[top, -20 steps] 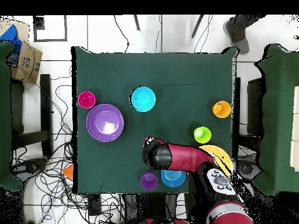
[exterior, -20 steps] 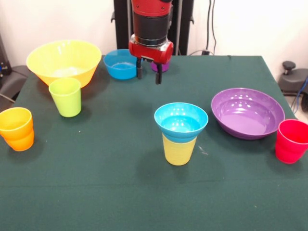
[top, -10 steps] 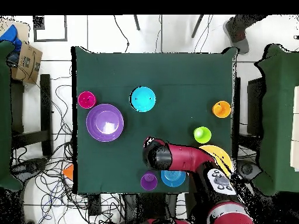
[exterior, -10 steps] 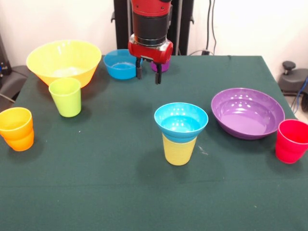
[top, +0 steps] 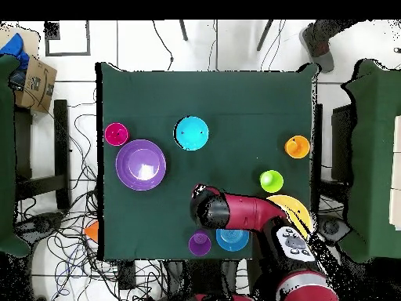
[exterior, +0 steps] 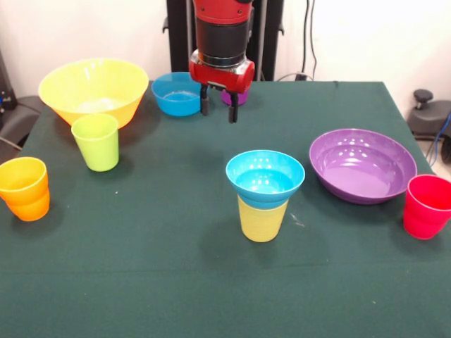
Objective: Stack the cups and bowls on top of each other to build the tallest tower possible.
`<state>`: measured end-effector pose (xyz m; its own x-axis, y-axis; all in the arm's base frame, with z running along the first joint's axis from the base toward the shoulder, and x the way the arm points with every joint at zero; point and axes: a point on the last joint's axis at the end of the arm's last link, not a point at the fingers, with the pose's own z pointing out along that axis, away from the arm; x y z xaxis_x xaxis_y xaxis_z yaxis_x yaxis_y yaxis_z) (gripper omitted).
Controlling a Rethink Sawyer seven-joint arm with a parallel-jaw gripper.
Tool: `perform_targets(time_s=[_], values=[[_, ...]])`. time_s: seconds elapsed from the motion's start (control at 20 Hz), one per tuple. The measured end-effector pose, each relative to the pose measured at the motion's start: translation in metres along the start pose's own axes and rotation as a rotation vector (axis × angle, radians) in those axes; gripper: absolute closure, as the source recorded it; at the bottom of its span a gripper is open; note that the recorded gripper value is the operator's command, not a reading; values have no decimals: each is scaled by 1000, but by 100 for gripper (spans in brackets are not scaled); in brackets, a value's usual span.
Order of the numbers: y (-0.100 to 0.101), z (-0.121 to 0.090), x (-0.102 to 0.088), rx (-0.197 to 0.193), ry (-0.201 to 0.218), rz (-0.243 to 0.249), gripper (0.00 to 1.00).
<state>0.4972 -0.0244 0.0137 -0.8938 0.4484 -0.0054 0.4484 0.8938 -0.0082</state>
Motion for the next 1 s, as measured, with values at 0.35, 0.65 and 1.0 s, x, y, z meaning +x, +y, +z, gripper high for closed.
perform_targets(time_s=[0.35,0.65,1.0], values=[[0,0,4,1,7,-1,0],[-1,1,12,2,21,-2,0],[2,3,17,3,32,-10,0]])
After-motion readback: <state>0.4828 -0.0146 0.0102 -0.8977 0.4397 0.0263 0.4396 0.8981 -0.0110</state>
